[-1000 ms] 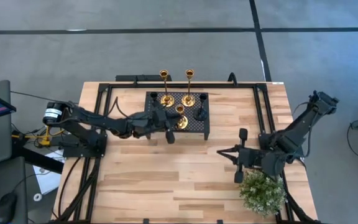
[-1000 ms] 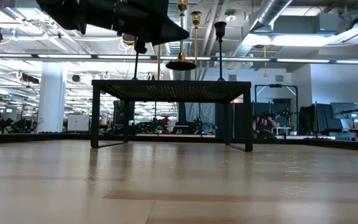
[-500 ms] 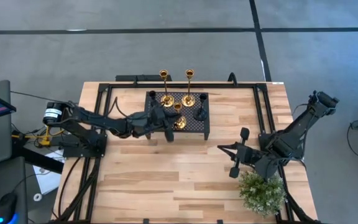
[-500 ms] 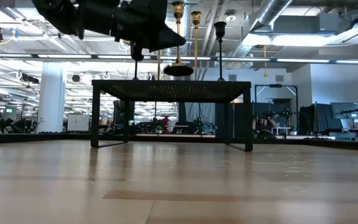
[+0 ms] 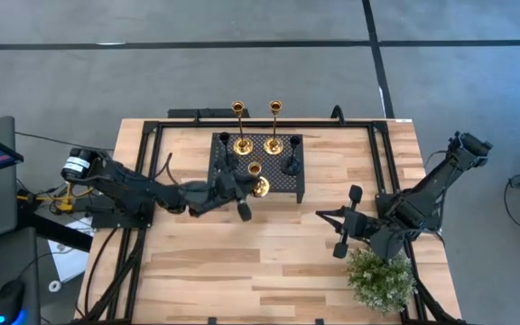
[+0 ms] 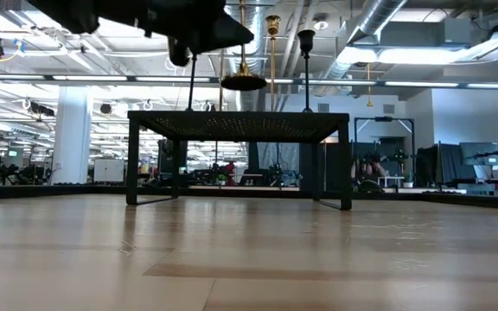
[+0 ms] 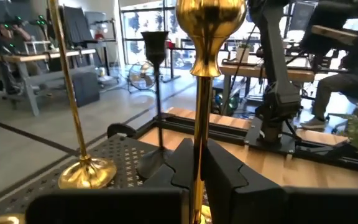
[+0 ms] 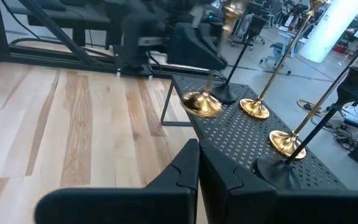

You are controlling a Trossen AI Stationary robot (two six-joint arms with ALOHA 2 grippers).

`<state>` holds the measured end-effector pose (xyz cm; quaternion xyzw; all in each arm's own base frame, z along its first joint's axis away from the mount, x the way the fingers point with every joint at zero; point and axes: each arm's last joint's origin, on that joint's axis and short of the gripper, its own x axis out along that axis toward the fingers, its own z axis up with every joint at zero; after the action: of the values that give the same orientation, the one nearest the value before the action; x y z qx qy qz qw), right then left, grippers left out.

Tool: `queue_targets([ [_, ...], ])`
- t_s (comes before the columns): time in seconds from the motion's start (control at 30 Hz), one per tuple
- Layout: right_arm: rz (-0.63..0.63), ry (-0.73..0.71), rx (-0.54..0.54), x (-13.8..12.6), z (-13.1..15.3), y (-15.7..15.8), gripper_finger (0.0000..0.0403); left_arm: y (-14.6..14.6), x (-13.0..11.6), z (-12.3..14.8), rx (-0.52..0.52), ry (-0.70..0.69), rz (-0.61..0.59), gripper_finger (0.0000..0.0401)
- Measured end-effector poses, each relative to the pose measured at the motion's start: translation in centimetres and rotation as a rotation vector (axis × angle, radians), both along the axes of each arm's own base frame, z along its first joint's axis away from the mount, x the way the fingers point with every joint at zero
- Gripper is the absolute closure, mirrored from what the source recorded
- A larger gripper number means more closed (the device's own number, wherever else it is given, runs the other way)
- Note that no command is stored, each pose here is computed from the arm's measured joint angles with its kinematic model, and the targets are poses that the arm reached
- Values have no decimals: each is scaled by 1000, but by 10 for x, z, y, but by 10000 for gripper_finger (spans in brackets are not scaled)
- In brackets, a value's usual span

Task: Pick & Place candle stick holders
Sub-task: Put the gold candle holder on the shelf

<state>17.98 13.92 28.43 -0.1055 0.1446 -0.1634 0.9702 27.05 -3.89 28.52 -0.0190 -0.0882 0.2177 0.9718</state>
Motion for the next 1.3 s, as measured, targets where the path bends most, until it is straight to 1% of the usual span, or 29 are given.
queue_targets([
  [0.17,4,6,-14,0,0,0,403,-26,-8,1,0,12,56,386],
  [0.27,4,6,-15,0,0,0,403,-40,-8,-6,-14,21,106,386],
  [0.33,4,6,-15,0,0,0,403,-47,-2,-14,-19,28,142,386],
  [0.4,6,8,-21,0,0,0,403,-52,9,-21,-21,25,181,386],
  [0.47,7,9,-23,0,0,0,403,-55,24,-25,9,41,234,386],
  [0.6,7,11,-25,0,0,0,403,-55,48,-18,64,80,349,385],
  [0.7,7,12,-26,0,0,0,403,-52,57,-11,83,93,395,384],
  [0.8,7,15,-29,0,-1,0,403,-47,57,-6,66,81,424,385],
  [0.97,7,16,-30,0,-1,0,403,-34,58,-7,11,73,517,384],
  [1.03,7,17,-32,0,-1,0,403,-29,61,-9,-10,57,528,384],
  [1.3,8,17,-31,0,-1,0,403,-21,62,-10,-17,53,552,384],
])
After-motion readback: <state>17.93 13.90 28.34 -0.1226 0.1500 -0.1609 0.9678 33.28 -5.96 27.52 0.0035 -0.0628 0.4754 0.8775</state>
